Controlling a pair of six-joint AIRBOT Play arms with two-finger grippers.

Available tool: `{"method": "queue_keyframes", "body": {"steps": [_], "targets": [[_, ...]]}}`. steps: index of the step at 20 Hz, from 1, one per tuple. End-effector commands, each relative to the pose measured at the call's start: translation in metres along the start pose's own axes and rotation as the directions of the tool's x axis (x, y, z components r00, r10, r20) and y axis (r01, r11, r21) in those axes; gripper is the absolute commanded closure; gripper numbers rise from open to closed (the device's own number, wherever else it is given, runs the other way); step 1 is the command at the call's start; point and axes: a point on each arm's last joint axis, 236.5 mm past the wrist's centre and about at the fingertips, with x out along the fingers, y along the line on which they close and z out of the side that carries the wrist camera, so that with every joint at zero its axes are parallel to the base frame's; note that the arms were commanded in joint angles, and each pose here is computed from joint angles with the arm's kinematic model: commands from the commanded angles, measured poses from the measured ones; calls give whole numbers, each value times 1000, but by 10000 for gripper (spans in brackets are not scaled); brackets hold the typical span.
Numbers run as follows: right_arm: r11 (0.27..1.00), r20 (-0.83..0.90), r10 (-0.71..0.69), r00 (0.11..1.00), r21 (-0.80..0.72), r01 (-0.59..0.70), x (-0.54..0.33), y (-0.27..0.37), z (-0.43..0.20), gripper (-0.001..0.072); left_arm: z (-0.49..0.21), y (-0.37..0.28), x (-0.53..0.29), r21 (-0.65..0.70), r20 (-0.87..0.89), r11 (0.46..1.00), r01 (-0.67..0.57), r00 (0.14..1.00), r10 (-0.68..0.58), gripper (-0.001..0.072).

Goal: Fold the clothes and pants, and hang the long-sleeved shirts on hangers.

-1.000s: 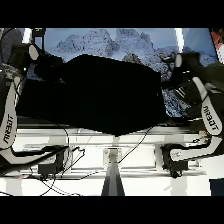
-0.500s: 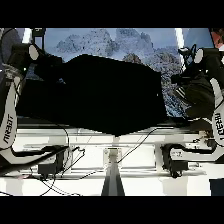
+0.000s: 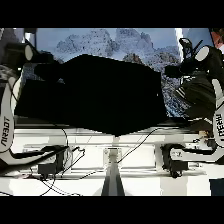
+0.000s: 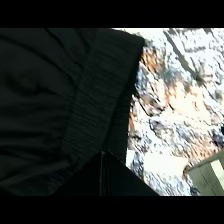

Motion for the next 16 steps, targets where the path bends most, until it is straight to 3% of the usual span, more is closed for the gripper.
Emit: {"method": "queue_keyframes", "body": {"steps": [1,4,6,9,16], "targets": [[1000,57,10,998,11,-10,-1,2,13,695,-2,66,-5,-345,15,934,-94,994,106,202],[1000,77,5,997,11,-6,-1,1,18,695,-54,86,9,-493,-160,863,-107,987,31,202],[1000,94,1,996,6,-2,-2,0,22,695,-76,75,20,-550,-214,835,-30,971,-106,204],[999,115,-4,993,-37,8,-2,-1,27,694,-87,59,42,-694,-190,715,79,938,-288,201],[999,112,-2,994,-37,6,-2,-1,27,695,-116,67,106,-749,-207,662,36,936,-284,197]]}}
